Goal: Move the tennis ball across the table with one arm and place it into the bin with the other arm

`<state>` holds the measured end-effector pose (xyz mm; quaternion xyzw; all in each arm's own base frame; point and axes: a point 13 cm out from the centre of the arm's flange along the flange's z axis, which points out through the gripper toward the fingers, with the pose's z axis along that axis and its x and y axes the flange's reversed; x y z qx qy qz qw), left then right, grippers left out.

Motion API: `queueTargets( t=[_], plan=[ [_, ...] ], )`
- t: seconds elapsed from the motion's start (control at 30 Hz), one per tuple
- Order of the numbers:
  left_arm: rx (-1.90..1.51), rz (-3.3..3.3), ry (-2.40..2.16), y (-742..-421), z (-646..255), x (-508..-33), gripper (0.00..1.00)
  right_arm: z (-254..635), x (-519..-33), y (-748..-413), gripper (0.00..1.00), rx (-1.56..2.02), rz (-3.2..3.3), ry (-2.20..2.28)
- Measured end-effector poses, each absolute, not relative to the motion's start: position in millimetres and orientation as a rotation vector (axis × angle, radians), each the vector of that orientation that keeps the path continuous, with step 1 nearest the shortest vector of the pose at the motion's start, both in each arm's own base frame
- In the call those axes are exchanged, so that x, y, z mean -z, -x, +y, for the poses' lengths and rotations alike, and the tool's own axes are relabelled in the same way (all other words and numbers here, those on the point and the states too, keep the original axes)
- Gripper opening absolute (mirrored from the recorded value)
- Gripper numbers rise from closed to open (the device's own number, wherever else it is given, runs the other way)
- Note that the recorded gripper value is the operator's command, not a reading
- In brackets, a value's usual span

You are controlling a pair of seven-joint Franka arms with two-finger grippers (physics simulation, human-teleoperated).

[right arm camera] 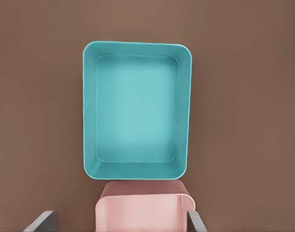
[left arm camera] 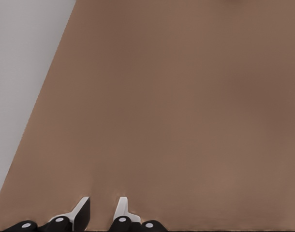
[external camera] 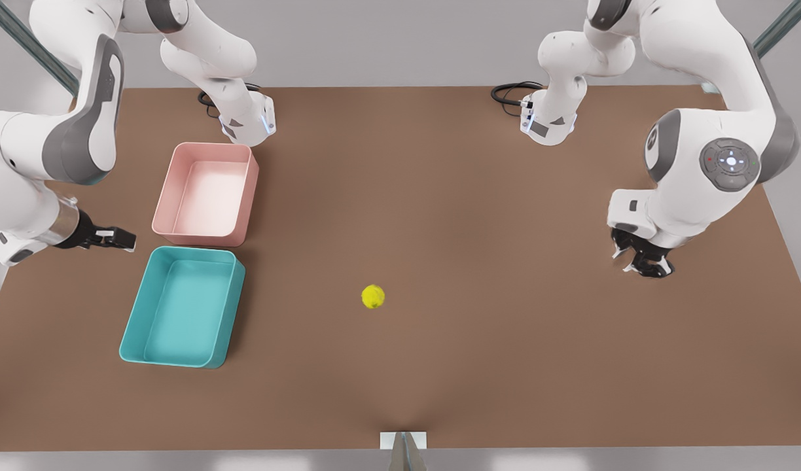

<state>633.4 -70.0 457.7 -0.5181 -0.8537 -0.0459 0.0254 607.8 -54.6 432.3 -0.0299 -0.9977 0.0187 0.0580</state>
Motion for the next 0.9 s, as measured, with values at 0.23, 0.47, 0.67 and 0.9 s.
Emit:
queueTargets(
  t=[0.23,0.47,0.67,0.9],
  plan=[
    [-0.03,-2.775,0.948,-571.2,-56.4,-450.1,1.0,78.1,-297.2,-698.3,1.0,-0.003,-3.03,-0.126],
    [-0.034,-2.782,0.639,-549.5,-92.1,-442.6,1.0,220.9,-190.7,-756.6,1.0,0.046,-3.203,-0.178],
    [-0.007,-2.796,0.404,-546.3,-90.5,-436.7,1.0,331.4,-154.5,-747.5,1.0,0.112,-3.298,-0.238],
    [0.022,-2.811,0.216,-545.4,-89.4,-435.8,1.0,381.9,-127.9,-713.6,1.0,0.141,-3.297,-0.219]
  ],
)
